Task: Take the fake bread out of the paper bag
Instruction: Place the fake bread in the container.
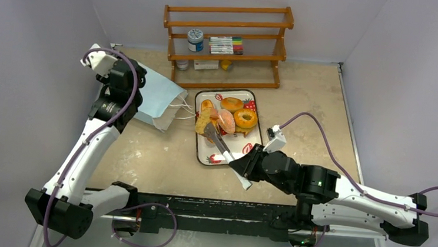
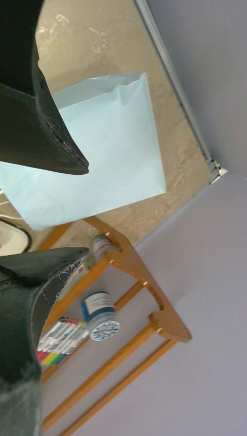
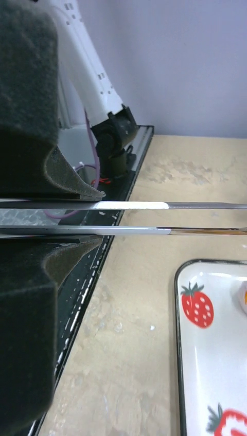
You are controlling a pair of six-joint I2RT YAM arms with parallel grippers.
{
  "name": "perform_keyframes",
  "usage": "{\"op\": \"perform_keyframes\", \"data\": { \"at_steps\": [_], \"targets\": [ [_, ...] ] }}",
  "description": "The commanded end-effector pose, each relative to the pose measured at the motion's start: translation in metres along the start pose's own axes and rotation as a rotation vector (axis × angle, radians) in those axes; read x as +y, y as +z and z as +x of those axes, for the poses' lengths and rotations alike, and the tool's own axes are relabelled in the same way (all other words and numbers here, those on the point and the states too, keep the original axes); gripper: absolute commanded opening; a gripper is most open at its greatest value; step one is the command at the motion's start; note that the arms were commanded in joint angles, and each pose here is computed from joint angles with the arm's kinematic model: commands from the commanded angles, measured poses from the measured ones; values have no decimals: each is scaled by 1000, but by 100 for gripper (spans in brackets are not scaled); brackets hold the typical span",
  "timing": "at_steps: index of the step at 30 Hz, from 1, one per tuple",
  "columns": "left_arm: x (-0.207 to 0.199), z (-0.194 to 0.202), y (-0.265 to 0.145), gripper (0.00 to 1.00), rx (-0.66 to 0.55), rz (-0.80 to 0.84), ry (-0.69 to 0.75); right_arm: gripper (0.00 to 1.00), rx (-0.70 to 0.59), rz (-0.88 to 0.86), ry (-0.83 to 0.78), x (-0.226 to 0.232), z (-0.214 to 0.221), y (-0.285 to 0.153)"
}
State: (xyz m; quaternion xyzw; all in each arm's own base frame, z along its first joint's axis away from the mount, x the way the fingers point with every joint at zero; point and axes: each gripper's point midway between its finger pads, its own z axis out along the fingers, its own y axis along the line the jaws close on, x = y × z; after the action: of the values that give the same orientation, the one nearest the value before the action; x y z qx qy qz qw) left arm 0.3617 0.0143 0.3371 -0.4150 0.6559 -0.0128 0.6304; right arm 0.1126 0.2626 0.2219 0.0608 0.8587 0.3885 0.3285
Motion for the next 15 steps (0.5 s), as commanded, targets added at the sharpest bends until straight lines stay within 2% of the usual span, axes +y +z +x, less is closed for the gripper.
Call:
{"op": "perform_keyframes", "data": {
  "at_steps": [1, 9, 15],
  "targets": [
    [5, 7, -21, 53, 20, 18, 0, 0, -118, 74, 110, -11, -30, -17],
    [3, 16, -36, 53, 52, 63, 19, 0, -126, 149, 166, -28, -37, -35],
    [-2, 21, -36, 53, 64, 82, 10, 0, -55, 200, 179, -42, -19, -36]
  ]
}}
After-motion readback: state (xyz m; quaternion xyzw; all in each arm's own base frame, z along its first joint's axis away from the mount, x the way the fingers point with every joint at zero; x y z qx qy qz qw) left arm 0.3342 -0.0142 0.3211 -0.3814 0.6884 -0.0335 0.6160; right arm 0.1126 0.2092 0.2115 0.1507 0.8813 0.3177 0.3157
